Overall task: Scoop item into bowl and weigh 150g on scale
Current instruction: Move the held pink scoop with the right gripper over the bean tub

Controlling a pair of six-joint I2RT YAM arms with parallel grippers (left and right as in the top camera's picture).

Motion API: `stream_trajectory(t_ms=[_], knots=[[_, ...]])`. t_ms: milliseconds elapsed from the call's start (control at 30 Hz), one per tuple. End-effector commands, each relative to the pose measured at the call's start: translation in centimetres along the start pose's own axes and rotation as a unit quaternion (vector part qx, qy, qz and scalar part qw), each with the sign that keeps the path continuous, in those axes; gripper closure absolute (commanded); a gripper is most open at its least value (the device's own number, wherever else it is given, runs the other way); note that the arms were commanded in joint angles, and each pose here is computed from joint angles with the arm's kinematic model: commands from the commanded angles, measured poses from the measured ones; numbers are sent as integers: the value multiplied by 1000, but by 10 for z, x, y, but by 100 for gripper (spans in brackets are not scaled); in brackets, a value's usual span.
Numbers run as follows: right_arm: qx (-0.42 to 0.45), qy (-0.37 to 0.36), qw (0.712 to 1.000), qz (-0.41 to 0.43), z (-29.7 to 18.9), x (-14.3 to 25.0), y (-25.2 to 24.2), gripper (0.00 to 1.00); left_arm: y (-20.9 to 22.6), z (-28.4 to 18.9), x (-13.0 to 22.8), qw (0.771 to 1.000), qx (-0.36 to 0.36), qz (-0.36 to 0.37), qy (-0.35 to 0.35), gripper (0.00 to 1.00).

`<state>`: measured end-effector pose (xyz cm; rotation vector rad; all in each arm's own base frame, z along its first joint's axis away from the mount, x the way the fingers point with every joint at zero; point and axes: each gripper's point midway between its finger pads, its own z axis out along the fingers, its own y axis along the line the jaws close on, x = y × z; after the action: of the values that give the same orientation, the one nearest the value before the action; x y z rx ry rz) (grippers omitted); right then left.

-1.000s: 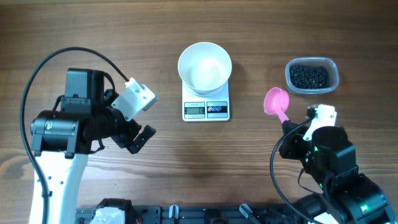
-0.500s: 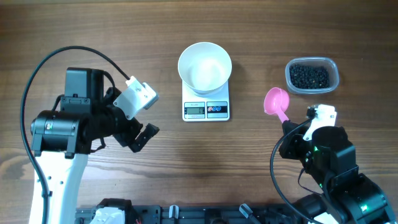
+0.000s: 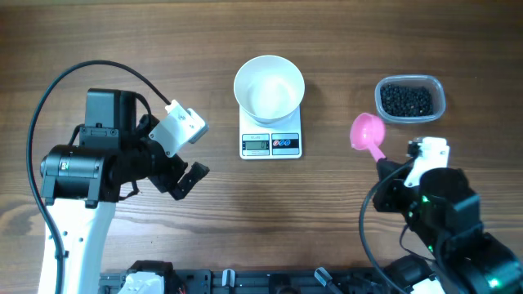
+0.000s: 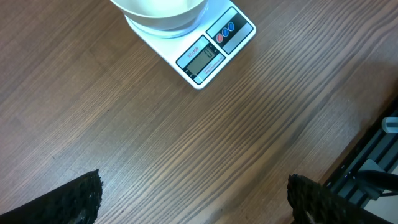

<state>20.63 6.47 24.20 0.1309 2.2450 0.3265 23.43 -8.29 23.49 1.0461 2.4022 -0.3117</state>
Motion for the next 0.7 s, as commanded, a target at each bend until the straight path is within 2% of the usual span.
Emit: stream_trajectory(t_ms=[0,100,500,667], knots=[[32,-6,999,-34,-8,-18,-5,96,-2,-4,-3,1000,3,-2,-13,0],[81,8,996,-41,-4,-26,-15,96,-2,-4,-3,1000,3,-2,-13,0],[182,54,981,-36,31,-86,-21,96,-2,-4,-3,1000,3,-2,-13,0],[210,46,976,-34,36,-122,-36,96,-2,-4,-3,1000,3,-2,-13,0]])
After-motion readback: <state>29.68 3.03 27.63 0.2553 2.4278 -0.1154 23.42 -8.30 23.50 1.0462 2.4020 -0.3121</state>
